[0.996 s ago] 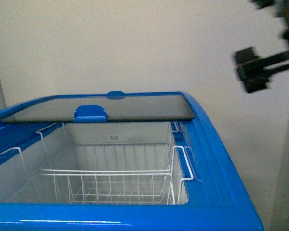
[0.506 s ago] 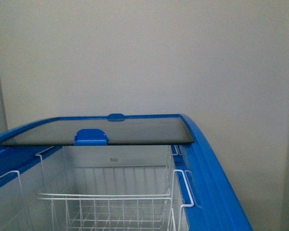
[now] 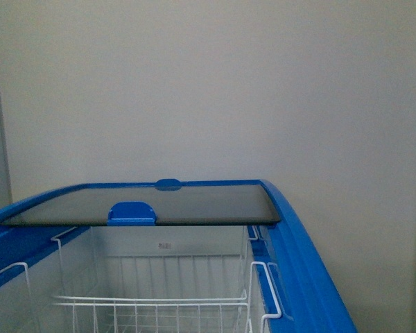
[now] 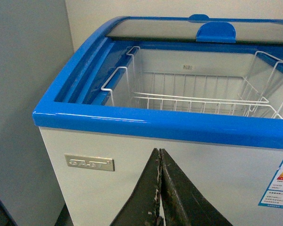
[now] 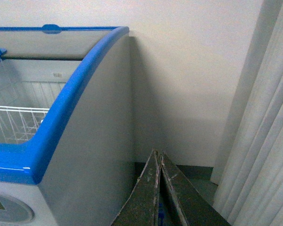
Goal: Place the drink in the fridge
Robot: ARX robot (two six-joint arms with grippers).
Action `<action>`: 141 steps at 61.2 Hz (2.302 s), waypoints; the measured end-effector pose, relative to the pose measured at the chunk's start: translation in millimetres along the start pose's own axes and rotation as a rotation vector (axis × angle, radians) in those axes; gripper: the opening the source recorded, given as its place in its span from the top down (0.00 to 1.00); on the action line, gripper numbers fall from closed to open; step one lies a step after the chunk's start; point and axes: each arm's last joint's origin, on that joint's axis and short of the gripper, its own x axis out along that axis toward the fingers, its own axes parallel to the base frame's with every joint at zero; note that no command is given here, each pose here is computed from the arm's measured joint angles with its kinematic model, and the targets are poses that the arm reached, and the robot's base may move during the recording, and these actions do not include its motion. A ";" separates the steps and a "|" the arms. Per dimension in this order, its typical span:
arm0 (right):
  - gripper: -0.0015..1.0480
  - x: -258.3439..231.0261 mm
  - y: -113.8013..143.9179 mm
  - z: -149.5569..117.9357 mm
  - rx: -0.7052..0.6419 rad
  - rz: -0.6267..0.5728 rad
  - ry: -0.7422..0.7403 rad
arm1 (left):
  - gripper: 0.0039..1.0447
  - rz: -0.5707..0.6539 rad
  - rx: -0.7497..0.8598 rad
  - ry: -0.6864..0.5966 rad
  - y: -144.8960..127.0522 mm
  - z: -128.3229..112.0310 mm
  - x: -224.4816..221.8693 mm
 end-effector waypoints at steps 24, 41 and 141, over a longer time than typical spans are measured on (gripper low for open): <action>0.97 -7.8 -0.1 -17.9 0.000 -0.002 -0.003 | 0.98 0.000 0.000 0.000 0.0 0.0 0.0; 0.97 -11.5 -0.2 -24.7 0.000 -0.002 -0.003 | 0.98 0.000 0.000 0.000 0.0 0.0 0.0; 0.07 -23.7 -0.2 -33.4 -0.003 -0.001 -0.016 | 0.08 0.000 -0.001 0.000 0.0 0.0 0.0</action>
